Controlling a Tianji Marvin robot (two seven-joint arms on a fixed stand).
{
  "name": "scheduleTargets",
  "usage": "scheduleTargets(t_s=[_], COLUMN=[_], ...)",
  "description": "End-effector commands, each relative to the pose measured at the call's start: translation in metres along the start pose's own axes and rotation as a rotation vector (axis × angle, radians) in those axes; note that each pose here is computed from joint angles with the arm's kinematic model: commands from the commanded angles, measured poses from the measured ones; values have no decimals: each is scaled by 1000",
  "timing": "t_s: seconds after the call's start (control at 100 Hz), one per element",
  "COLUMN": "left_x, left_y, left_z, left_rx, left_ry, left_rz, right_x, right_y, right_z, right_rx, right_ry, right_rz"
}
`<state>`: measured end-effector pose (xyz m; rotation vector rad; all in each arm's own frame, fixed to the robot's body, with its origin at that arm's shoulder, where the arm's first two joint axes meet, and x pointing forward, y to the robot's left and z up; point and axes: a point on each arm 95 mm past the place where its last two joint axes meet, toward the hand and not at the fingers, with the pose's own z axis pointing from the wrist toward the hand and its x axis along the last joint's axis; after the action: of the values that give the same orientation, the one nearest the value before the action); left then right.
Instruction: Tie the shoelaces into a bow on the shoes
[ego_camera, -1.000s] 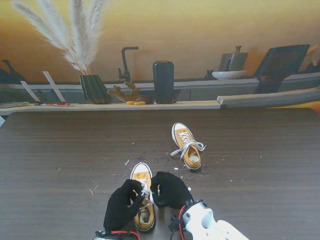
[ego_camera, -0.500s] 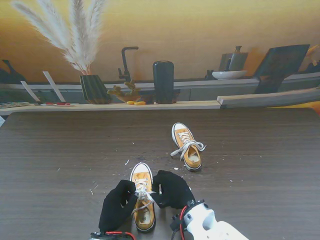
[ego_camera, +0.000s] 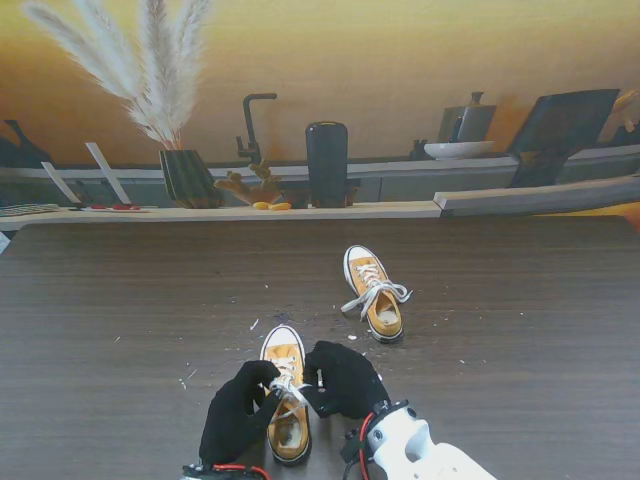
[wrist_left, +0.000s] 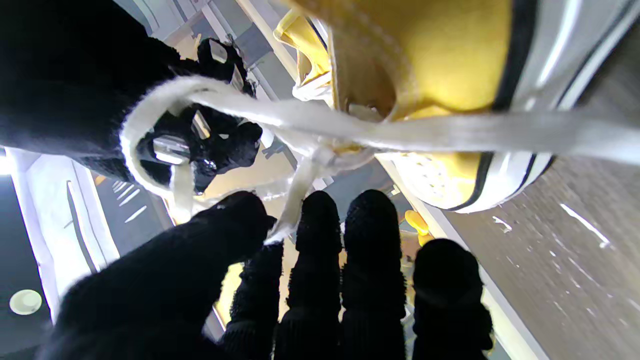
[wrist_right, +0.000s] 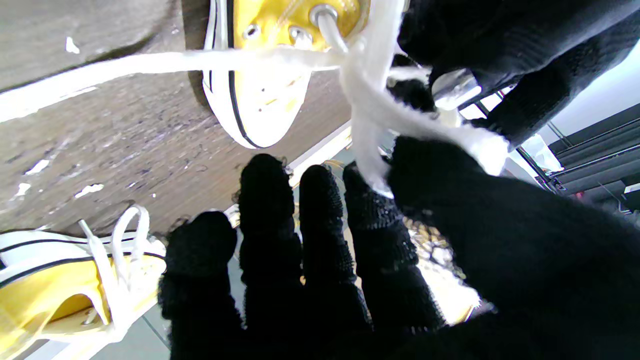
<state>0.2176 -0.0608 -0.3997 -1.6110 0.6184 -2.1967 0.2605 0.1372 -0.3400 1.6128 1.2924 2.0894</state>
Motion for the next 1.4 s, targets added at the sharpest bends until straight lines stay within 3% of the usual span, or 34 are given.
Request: scheduleTargets(t_s=[0.0,0.23,0.74,1.07,1.39], left_x=[2,4,8,7,-5], left_y=[1,3,8,0,-13], left_z=[2,4,8,2,-11], left_rx=[-12,-3,42,49,53], left_ry=[15,32,29,-25,-98], left_rz=[6,12,-61,-138,-127], right_x=[2,3,2,-6,-18], right_y=[-2,-1,-2,-1,1], right_z=[-2,-1,-2,-2,-3], right_rx=[17,20,26,0,-55], right_ry=[6,10,4,-36,-70], right_rz=[1,3,-7,-60,-149])
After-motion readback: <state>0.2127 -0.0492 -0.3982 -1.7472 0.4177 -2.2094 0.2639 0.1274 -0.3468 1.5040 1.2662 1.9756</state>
